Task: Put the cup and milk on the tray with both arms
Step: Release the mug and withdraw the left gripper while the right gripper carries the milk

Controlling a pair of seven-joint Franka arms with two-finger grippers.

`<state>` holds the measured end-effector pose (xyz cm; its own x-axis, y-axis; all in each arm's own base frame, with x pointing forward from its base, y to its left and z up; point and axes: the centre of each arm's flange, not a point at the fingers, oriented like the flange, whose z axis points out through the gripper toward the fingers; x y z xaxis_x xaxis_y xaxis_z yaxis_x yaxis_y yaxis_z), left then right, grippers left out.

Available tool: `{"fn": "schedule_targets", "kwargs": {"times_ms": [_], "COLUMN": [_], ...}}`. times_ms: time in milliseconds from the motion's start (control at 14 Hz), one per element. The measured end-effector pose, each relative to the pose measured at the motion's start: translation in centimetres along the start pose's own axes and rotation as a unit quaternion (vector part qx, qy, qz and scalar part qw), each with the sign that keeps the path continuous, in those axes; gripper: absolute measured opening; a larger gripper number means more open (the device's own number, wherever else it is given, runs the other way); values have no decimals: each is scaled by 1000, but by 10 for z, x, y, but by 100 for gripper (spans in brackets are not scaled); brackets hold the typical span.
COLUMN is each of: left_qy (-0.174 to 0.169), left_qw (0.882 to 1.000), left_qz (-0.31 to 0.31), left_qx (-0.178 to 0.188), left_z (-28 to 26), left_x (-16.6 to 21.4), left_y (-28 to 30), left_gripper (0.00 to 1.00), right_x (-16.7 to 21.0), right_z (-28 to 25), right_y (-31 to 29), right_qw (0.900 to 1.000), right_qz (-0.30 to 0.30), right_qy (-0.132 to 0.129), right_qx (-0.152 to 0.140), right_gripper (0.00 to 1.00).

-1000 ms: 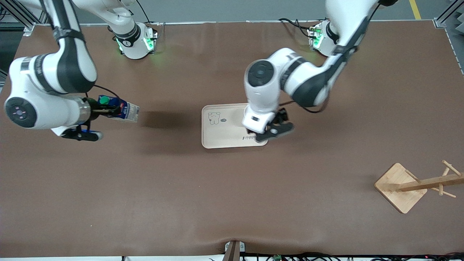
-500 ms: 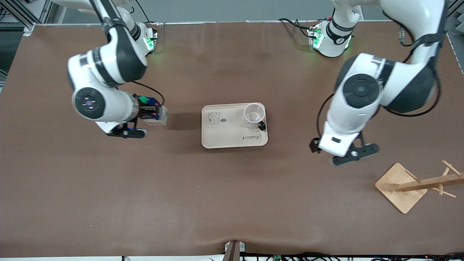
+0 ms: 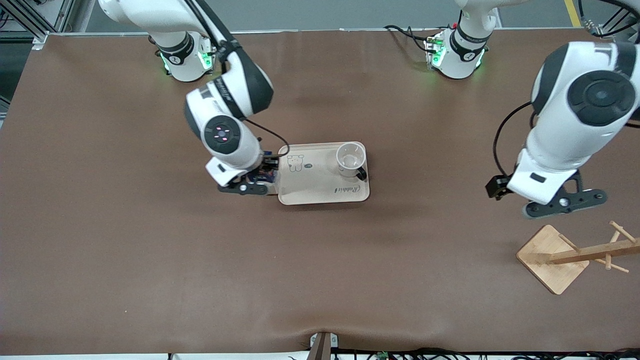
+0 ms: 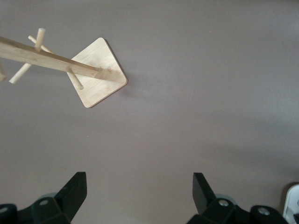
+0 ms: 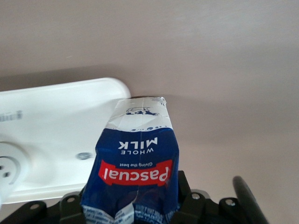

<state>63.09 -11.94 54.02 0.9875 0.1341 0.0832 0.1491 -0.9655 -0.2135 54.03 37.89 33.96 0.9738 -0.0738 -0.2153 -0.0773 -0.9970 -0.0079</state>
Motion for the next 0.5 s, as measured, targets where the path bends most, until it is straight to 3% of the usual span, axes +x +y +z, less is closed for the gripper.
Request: {"fn": "schedule_targets", "kwargs": {"times_ms": [286, 500], "left_qy": [-13, -16], "left_qw": [1000, 1000], "left_qz": [12, 13], "left_qx": [-4, -2], "left_z": [-15, -31], "left_x": [-3, -14], "left_y": [-39, -41], "left_gripper": [100, 100], "right_x": [-6, -13], "right_z": [-9, 8], "right_y": [-34, -45], "right_qw": [997, 998], "right_qz": [16, 2], "right_qy": [-26, -36], "right_qx": [64, 52], "right_gripper": [67, 67]}}
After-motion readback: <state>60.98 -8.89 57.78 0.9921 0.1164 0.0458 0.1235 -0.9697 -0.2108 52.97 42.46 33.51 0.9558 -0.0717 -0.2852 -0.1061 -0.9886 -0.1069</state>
